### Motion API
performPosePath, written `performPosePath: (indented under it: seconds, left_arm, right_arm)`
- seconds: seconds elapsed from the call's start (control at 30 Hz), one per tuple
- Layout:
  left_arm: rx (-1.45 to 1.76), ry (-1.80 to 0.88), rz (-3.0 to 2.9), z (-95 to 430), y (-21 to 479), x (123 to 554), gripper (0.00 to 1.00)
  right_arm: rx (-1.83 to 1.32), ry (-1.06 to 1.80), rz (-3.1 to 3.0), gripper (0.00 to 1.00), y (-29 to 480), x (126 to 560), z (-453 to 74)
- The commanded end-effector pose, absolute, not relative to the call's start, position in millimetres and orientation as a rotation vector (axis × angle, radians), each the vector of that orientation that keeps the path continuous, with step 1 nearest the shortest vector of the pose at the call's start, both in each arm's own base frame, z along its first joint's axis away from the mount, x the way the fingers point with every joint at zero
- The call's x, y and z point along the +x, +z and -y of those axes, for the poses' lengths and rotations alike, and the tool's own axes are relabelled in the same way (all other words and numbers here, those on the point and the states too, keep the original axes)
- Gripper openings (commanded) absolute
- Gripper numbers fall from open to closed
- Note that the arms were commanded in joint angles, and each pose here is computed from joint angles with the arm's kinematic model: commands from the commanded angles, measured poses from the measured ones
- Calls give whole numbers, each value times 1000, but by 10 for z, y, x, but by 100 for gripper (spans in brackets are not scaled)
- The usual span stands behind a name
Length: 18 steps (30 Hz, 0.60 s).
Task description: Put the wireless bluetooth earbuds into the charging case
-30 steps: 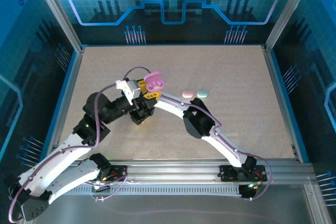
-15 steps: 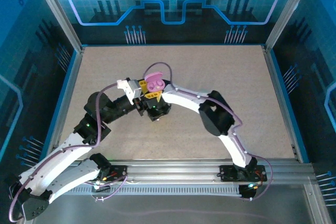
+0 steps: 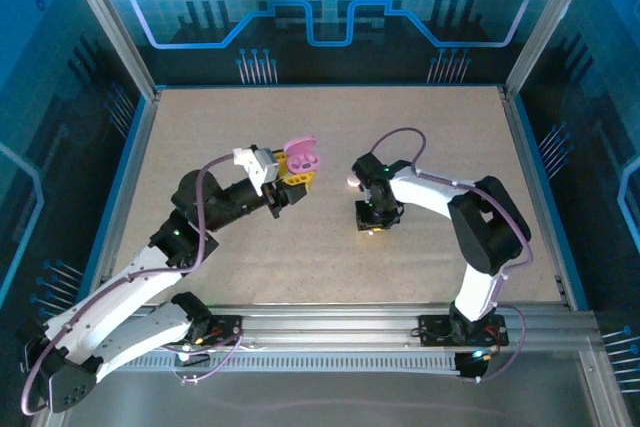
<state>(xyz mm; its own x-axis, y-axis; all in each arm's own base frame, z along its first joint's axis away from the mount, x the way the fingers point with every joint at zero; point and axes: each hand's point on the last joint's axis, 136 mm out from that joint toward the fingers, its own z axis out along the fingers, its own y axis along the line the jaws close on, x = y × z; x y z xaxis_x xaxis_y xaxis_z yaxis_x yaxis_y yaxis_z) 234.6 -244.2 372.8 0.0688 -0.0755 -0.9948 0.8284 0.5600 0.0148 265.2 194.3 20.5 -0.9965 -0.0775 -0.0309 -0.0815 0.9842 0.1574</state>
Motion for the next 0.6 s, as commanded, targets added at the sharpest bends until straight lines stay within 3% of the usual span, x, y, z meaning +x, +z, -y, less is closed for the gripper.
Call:
performPosePath:
  seconds: [0.0,0.27,0.57]
  left_arm:
    - [710,-808,-1265,2452,3956,2306,30]
    - [707,-810,-1282,2474,3897,2344,30]
    - [706,-805,-1294,2481,3878,2372,30]
  right_arm:
    - [-76,253,-3045,30,282,2759,-1897]
    - [34,69,-3037,32,194,2723,-1613]
    - [-107,152,-3066,36,132,2596,-1917]
